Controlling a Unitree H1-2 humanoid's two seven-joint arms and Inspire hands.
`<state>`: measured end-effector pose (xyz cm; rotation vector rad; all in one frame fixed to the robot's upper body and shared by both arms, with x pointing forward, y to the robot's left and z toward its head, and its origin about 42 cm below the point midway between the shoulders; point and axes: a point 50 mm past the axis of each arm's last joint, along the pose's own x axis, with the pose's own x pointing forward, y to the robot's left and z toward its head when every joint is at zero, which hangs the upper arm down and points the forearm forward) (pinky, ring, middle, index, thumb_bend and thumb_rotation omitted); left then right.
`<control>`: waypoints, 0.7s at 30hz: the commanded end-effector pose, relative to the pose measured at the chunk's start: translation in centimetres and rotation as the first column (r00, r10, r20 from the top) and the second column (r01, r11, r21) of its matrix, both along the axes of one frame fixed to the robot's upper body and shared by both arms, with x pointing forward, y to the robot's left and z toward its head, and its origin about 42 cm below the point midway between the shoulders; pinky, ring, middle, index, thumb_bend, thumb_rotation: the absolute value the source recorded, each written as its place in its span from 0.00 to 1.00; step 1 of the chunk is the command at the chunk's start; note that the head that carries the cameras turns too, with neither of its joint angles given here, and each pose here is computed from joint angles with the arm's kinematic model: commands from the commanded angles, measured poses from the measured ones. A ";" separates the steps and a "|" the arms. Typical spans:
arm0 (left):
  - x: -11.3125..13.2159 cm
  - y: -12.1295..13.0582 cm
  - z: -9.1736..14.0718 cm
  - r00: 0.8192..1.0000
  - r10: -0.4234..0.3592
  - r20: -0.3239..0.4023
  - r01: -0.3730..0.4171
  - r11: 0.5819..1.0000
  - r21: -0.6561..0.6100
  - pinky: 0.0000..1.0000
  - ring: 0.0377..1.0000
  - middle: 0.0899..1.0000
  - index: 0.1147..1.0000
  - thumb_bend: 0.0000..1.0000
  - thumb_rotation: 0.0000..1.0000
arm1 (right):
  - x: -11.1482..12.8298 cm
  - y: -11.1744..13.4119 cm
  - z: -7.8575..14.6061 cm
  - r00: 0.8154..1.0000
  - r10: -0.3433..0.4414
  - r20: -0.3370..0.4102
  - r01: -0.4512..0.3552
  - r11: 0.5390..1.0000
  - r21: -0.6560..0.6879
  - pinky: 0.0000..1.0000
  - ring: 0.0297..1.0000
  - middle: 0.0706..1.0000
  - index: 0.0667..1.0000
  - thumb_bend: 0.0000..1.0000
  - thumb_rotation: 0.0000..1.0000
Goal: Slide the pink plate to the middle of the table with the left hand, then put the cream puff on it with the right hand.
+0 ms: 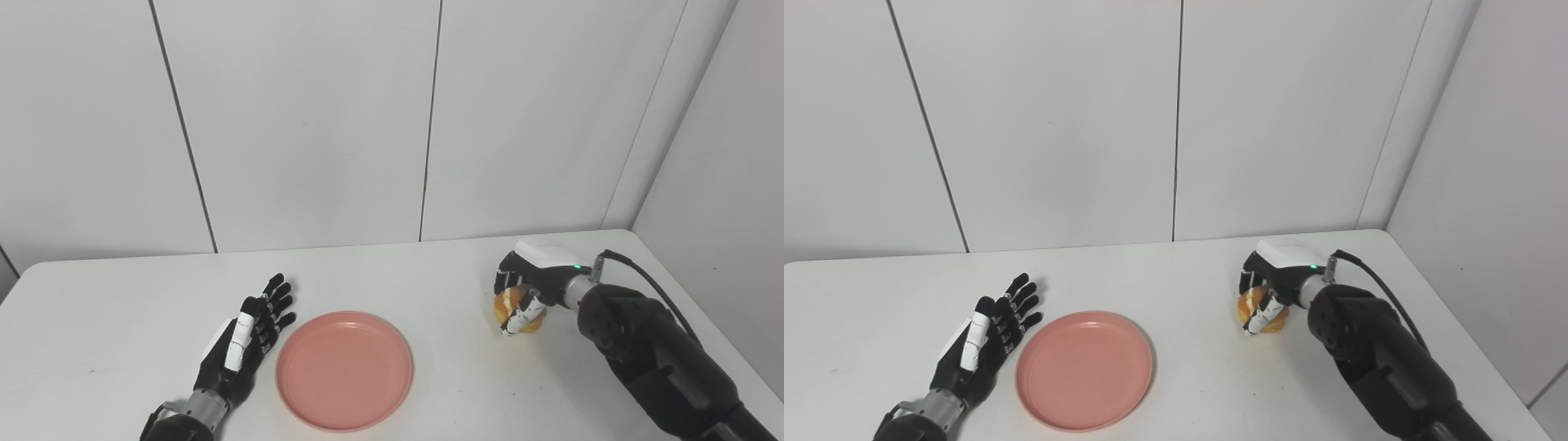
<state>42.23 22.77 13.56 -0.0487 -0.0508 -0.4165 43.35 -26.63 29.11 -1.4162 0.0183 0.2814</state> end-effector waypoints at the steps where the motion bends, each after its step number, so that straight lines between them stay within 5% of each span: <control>1: -1.3 0.4 -3.0 0.989 0.018 -0.146 -0.015 1.000 0.023 0.96 1.00 1.00 1.00 0.91 0.95 | 0.1 0.7 4.3 0.992 0.042 0.123 -0.040 0.999 -0.015 0.35 0.42 0.45 0.45 0.52 0.00; 10: -1.7 -0.4 -3.3 0.989 0.019 -0.145 -0.015 0.999 0.031 0.93 1.00 0.99 1.00 0.92 0.96 | -2.4 4.4 7.6 0.964 0.187 0.191 -0.186 0.982 -0.022 0.29 0.40 0.46 0.46 0.52 0.00; 21: -2.3 -3.1 -3.9 0.988 0.041 -0.150 -0.037 0.999 0.029 0.90 0.97 0.96 1.00 0.94 0.94 | -5.5 6.3 8.7 0.893 0.354 0.277 -0.371 0.929 0.009 0.25 0.35 0.42 0.49 0.51 0.00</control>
